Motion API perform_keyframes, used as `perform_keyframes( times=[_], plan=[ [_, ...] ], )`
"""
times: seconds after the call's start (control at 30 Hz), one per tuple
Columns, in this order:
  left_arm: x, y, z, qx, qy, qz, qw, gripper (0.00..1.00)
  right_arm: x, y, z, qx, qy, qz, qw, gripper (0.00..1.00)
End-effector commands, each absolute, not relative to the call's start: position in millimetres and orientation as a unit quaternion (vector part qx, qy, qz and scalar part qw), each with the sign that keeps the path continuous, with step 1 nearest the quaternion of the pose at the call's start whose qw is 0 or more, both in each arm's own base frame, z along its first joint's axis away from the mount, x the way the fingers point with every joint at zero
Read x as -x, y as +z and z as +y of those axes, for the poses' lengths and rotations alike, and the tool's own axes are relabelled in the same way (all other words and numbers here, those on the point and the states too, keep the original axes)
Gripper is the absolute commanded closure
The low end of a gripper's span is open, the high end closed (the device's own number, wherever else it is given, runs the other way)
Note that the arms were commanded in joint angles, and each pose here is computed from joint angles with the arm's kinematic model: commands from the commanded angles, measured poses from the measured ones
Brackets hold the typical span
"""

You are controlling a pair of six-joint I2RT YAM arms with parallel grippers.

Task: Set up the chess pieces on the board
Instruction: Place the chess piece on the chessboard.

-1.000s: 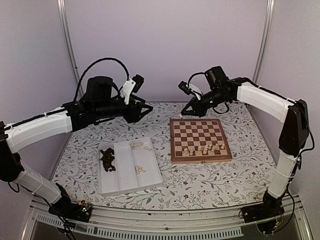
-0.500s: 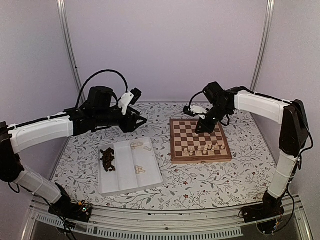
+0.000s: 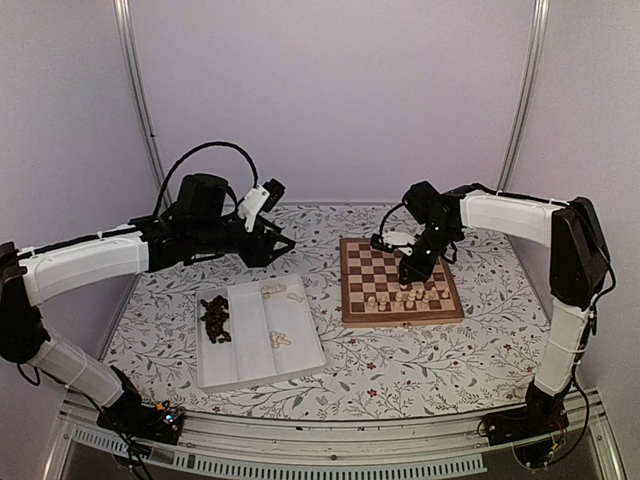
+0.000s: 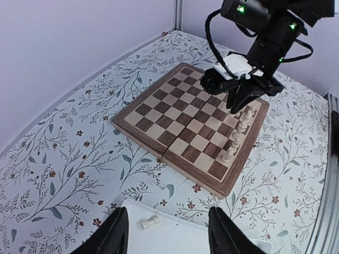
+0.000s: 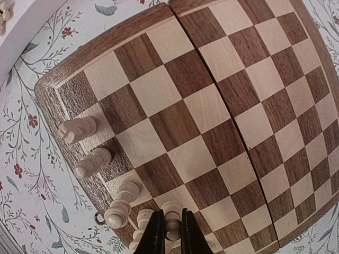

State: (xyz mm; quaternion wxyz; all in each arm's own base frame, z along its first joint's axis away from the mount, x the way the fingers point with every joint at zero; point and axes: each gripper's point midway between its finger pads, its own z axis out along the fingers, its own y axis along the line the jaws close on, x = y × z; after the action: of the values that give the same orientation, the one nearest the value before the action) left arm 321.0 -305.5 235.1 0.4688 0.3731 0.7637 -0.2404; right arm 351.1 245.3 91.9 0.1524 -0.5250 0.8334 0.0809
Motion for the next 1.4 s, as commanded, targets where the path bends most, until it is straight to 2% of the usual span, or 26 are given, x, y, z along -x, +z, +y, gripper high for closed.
perform_keyframes(
  times=[0.0, 0.33, 1.1, 1.37],
  plan=[
    [-323.4, 226.2, -303.7, -0.371, -0.242, 0.772, 0.456, 0.48, -345.6, 72.0, 236.0, 0.517, 0.077, 0.844, 0.123, 0.99],
    [-323.6, 220.7, -304.6, -0.372, -0.242, 0.776, 0.448, 0.48, -337.4, 54.3, 224.7, 0.515, 0.071, 0.849, 0.096, 0.99],
    [-322.7, 217.0, -306.5, -0.374, -0.246, 0.777, 0.442, 0.48, -348.3, 44.3, 227.9, 0.509, 0.066, 0.852, 0.105, 0.97],
    [-322.7, 216.7, -306.6, -0.375, -0.246, 0.778, 0.441, 0.48, -351.1, 42.0, 225.3, 0.508, 0.056, 0.853, 0.107, 0.91]
  ],
)
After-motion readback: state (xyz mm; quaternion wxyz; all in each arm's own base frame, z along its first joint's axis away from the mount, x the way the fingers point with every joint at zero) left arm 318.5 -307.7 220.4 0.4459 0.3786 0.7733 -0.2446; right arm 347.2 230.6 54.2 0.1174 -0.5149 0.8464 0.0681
